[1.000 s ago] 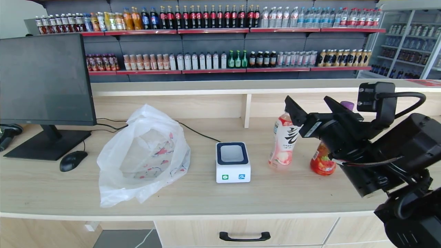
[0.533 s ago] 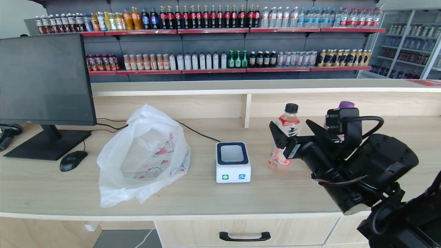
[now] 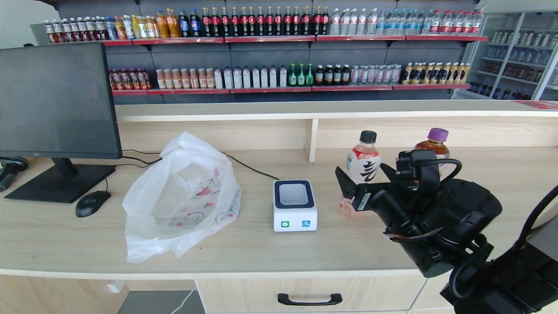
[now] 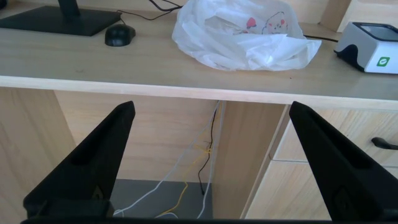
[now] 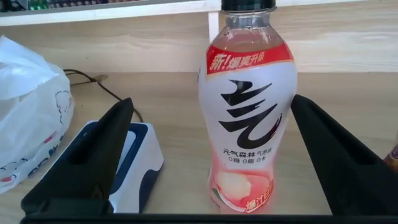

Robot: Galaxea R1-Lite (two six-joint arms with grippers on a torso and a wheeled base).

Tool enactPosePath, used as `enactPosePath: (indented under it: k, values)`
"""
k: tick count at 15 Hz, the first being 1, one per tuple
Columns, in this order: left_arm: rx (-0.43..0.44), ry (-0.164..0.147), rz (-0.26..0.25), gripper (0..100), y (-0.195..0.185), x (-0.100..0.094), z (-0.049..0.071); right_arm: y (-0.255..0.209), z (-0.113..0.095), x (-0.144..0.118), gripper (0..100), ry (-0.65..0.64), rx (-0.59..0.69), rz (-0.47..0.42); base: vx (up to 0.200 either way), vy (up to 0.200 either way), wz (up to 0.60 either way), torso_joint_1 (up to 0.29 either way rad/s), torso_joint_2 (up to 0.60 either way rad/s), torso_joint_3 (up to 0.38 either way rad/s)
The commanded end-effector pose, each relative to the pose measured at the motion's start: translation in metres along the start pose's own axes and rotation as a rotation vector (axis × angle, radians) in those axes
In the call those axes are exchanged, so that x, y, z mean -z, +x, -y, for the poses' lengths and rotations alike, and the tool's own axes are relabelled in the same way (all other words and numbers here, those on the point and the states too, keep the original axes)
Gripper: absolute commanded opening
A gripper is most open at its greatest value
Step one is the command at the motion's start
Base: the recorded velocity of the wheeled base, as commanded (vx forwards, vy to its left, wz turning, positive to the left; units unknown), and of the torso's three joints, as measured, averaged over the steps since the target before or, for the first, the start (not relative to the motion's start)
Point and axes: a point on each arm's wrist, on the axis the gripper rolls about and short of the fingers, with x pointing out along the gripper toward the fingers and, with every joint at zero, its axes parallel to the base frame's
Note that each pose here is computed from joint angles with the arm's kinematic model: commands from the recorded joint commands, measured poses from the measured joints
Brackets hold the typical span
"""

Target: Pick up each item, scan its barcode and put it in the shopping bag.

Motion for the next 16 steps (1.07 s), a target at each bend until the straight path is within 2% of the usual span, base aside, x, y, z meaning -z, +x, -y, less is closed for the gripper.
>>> enactPosePath:
  k: [1,5,10,16]
  values:
    - [0.000,0.000,0.001,100,0.000,0.000,0.000,0.001,0.000,0.007,100,-0.008,0.002,-0.022,0.000,0.000,0.00,0.000,0.00,0.000]
    - [0.000,0.000,0.001,100,0.000,0.000,0.000,0.003,0.003,0.011,100,-0.013,0.011,-0.031,0.000,0.000,0.00,0.000,0.00,0.000]
    - [0.000,0.000,0.001,100,0.000,0.000,0.000,0.015,0.021,0.023,100,-0.032,0.077,-0.058,0.000,0.000,0.00,0.000,0.00,0.000]
    - [0.000,0.000,0.001,100,0.000,0.000,0.000,0.026,0.018,0.034,100,-0.032,0.078,-0.063,0.000,0.000,0.00,0.000,0.00,0.000]
